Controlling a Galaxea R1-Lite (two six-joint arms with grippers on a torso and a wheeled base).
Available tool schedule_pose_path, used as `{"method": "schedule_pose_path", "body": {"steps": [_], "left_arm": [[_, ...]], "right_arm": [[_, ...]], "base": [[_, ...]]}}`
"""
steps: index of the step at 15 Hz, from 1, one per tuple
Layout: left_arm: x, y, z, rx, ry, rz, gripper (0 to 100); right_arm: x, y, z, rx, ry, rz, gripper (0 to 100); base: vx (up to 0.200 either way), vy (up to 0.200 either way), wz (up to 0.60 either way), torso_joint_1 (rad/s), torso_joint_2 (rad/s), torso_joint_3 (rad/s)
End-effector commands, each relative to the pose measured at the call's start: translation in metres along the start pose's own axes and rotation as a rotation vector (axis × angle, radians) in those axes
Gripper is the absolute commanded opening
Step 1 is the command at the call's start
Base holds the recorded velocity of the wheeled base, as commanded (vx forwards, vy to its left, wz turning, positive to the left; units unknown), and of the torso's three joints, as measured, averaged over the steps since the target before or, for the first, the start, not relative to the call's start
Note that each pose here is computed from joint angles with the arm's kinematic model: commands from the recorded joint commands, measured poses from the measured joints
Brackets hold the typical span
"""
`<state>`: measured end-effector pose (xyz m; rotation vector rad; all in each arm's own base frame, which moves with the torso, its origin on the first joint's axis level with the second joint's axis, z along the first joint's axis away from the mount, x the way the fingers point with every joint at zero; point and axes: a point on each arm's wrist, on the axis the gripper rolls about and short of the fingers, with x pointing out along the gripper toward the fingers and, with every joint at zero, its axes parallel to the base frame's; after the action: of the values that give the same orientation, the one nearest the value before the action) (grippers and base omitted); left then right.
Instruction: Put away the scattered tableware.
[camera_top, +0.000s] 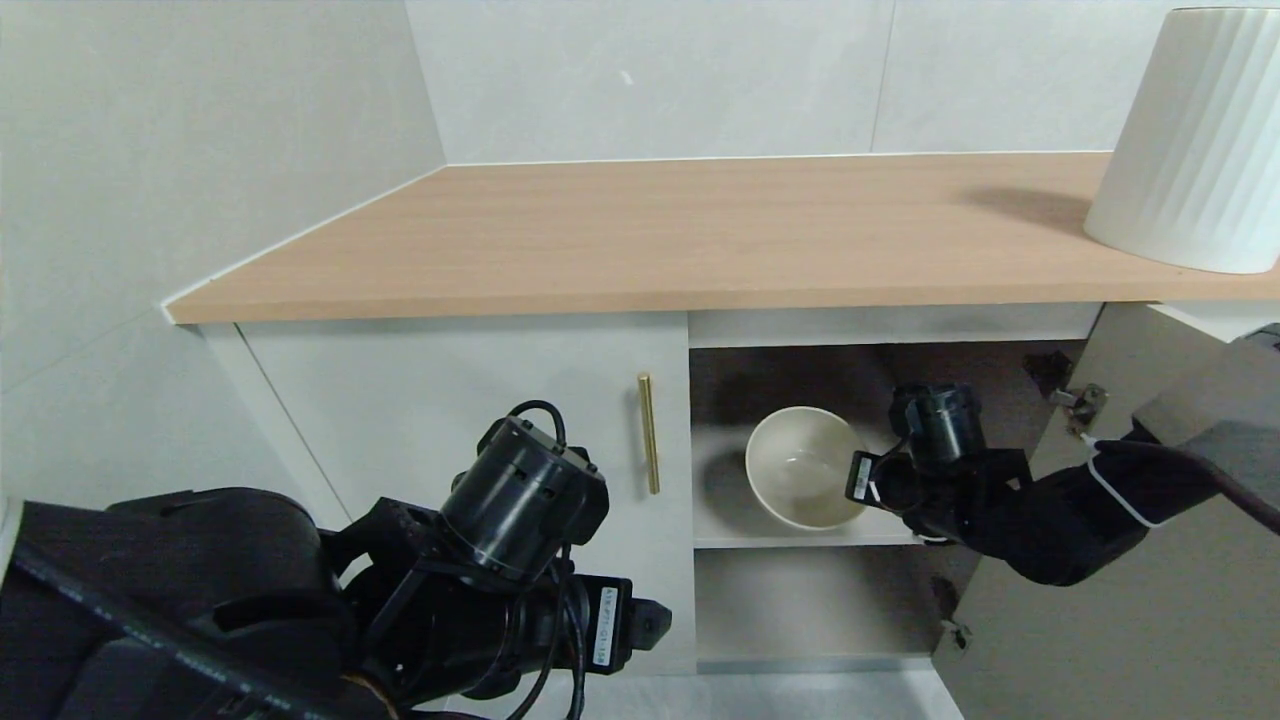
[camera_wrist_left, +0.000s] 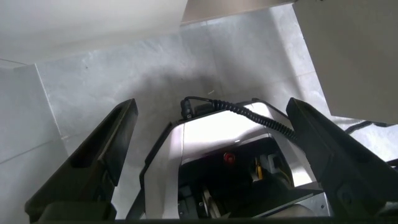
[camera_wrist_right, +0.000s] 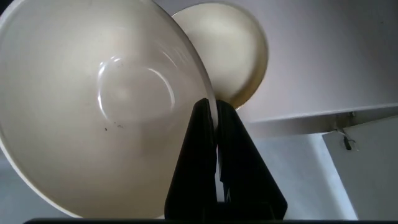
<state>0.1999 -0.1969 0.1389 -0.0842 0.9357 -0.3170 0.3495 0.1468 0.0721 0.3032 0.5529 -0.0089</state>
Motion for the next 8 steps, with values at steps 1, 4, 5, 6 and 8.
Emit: {"method": "schedule_pose_path", "body": {"steps": [1,4,5,6,8], "left_arm": [[0.000,0.000,0.000,-0.001,-0.004,0.007,100],[0.001,0.001,0.000,0.000,-0.003,0.011,100],[0.001,0.001,0.000,0.000,-0.003,0.011,100],[0.001,0.001,0.000,0.000,-0.003,0.011,100],[0.001,0.001,0.000,0.000,-0.003,0.011,100]], "right_arm": [[0.017,-0.003,-0.004,0.021,0.010,-0.025,0],[0.034,-0.009,-0.004,0.039,0.000,-0.056,0],[0.037,-0.010,-0.003,0.041,-0.004,-0.063,0],[0.039,-0.012,-0.002,0.045,-0.008,-0.070,0],[0.045,-0.016,0.000,0.052,-0.016,-0.085,0]], "base": [[0.000,0.000,0.00,0.000,0.00,0.000],[0.000,0.000,0.00,0.000,0.00,0.000],[0.000,0.000,0.00,0.000,0.00,0.000],[0.000,0.000,0.00,0.000,0.00,0.000],[0.000,0.000,0.00,0.000,0.00,0.000]]}}
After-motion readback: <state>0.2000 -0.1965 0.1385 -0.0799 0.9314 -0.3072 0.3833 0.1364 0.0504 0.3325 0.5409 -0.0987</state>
